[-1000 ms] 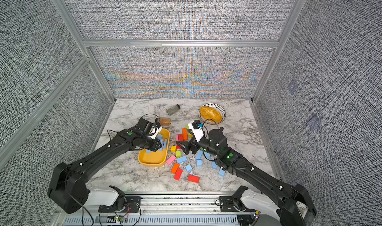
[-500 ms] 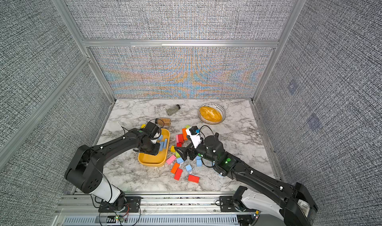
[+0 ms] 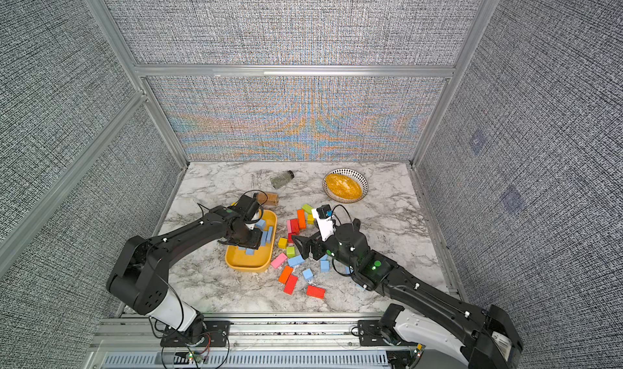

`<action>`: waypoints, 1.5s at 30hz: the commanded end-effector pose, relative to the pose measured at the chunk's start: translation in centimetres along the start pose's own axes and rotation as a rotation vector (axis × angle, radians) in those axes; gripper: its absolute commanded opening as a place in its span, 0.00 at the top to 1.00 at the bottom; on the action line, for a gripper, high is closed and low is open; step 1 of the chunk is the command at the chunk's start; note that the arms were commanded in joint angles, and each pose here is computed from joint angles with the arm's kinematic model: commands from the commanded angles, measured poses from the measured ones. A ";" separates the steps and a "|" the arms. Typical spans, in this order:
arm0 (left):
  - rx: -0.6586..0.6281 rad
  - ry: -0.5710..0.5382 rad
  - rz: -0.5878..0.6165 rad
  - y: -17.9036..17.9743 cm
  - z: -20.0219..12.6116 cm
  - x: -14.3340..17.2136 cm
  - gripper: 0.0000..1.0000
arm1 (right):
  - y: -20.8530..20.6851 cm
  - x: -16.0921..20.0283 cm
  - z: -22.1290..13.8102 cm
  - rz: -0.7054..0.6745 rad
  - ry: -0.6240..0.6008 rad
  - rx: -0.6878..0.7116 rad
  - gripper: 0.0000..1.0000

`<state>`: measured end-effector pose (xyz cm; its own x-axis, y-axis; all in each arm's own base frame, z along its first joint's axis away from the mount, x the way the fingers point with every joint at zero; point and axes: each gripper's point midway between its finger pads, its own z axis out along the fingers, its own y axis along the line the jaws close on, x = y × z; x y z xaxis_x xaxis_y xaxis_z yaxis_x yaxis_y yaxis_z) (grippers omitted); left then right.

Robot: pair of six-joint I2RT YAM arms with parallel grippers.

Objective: Pick out the blue building blocks
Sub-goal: Place the building block in the storage box, then pick up the building block from the center of the board.

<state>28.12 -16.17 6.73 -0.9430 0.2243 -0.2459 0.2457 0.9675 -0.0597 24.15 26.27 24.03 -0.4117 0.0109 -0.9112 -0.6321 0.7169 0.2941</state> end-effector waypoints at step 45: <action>0.209 0.146 0.873 -17.3 3.6 3.6 0.40 | -7.4 1.0 -3.4 0.350 -0.041 0.375 0.02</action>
<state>20.16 -32.66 3.82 -0.4247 0.8909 -0.1612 0.9031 0.4042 -0.1451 26.14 18.22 21.35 -0.5313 0.3249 -0.7824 -0.1565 0.8700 0.4675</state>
